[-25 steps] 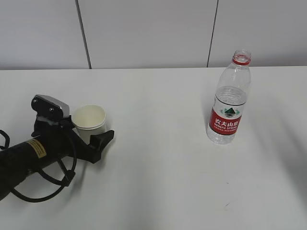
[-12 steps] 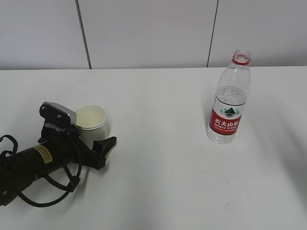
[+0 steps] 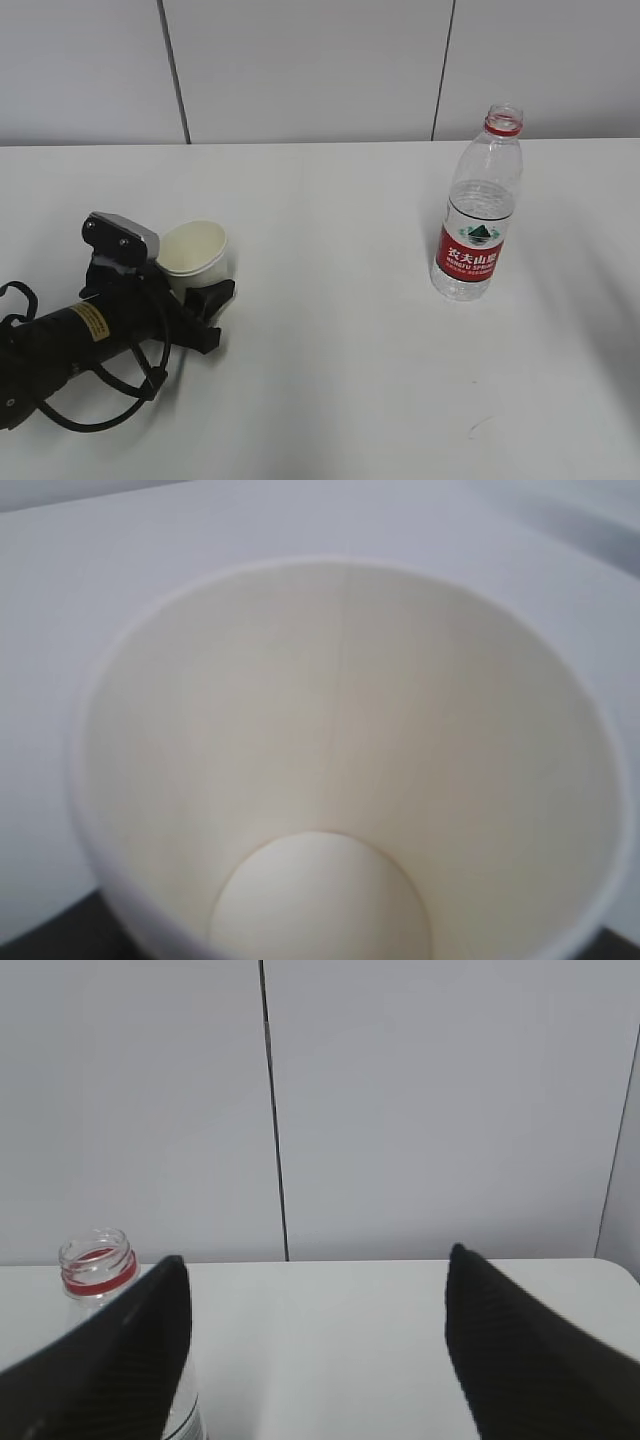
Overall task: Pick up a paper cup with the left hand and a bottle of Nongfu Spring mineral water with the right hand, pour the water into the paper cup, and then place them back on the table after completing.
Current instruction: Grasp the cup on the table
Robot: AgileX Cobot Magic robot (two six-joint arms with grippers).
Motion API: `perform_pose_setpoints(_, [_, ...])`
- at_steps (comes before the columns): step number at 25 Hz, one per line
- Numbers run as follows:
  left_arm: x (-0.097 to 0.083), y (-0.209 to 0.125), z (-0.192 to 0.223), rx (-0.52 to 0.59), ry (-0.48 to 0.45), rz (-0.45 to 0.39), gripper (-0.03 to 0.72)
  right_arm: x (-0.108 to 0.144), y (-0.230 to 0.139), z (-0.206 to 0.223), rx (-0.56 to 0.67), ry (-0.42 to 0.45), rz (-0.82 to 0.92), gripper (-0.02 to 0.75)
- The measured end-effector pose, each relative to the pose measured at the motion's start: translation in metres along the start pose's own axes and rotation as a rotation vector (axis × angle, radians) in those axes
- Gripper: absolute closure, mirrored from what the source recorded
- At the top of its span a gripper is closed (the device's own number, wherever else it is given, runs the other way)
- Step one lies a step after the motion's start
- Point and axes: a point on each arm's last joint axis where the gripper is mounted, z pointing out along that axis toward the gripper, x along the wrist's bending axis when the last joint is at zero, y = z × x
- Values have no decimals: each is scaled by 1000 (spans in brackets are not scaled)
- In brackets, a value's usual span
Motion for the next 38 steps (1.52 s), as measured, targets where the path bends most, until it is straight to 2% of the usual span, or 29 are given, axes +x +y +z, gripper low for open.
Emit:
perform_pose_setpoints(10, [0, 0, 0, -1, -6, 3, 298, 0, -2, 1, 9, -1, 0, 151])
perform_pose_setpoints(17, [-2, 0, 0, -2, -18, 8, 299, 2, -27, 16, 127, 17, 33, 151])
perform_pose_setpoints(20, [-2, 0, 0, -2, -23, 9, 299, 9, -37, 24, 138, 89, -3, 151])
perform_pose_setpoints(23, [-3, 0, 0, -3, -26, 11, 299, 19, -47, 31, 120, 214, -84, 151])
perform_pose_setpoints(26, [-3, 0, 0, -2, -27, 11, 299, 25, -62, 38, 133, 284, -107, 151])
perform_pose_setpoints(29, [-3, 0, 0, -2, -27, 11, 300, 27, -80, 43, 181, 306, -86, 151])
perform_pose_setpoints(34, [-3, 0, -1, -2, -28, 10, 300, 30, -92, 52, 131, 331, -31, 151])
perform_pose_setpoints(38, [-3, 0, -1, -2, -28, 10, 300, 29, -109, 58, 177, 322, -2, 151])
